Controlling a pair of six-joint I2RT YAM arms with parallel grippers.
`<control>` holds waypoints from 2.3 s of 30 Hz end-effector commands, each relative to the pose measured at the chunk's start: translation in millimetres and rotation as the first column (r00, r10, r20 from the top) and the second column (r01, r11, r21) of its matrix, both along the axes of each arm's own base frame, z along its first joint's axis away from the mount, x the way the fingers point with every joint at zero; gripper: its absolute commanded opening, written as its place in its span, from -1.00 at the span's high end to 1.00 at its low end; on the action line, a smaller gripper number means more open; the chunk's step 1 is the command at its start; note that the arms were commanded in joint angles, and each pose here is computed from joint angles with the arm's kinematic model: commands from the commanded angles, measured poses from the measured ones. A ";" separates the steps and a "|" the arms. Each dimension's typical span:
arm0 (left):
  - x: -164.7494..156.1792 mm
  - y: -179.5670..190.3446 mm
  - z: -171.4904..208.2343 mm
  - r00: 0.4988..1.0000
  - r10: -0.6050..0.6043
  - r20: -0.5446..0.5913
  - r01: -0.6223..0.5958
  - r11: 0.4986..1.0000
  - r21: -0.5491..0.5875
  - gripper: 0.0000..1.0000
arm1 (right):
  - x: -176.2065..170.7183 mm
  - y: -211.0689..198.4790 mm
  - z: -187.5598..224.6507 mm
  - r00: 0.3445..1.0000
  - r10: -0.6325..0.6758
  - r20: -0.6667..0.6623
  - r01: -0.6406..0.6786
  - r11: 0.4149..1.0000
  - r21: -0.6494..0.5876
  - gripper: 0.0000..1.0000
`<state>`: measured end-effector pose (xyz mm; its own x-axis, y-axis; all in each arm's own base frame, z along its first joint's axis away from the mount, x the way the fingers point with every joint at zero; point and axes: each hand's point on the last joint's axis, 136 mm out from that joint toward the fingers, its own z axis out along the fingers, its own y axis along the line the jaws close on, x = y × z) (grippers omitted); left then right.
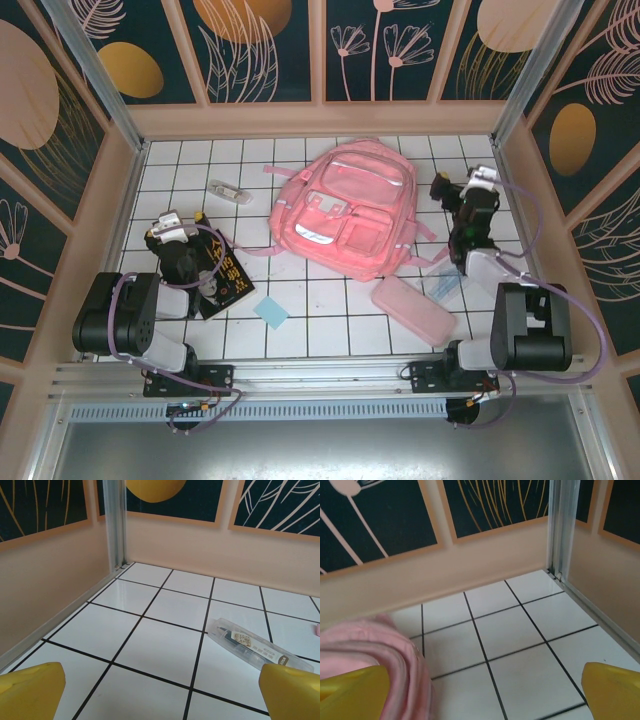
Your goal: Pack the student bag
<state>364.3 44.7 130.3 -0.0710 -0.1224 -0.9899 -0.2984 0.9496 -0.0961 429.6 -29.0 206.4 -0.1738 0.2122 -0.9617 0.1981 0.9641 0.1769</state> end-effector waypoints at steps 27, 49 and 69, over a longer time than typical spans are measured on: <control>52.0 -188.0 -41.8 0.813 -0.458 -0.359 0.081 0.700 -0.710 -0.97 | 40.8 124.4 -110.9 0.749 0.529 -0.399 -0.202 0.756 0.623 -0.94; -1.4 -347.5 -49.3 0.489 -0.801 -0.345 0.278 0.518 -0.809 -0.61 | 203.6 261.5 -41.8 0.671 0.720 -0.178 -0.527 0.632 0.569 -0.67; 142.3 -243.3 41.1 0.793 -0.507 -0.339 0.298 0.807 -0.510 -0.97 | 45.4 150.9 -36.5 0.821 0.400 -0.407 -0.219 0.880 0.421 -0.86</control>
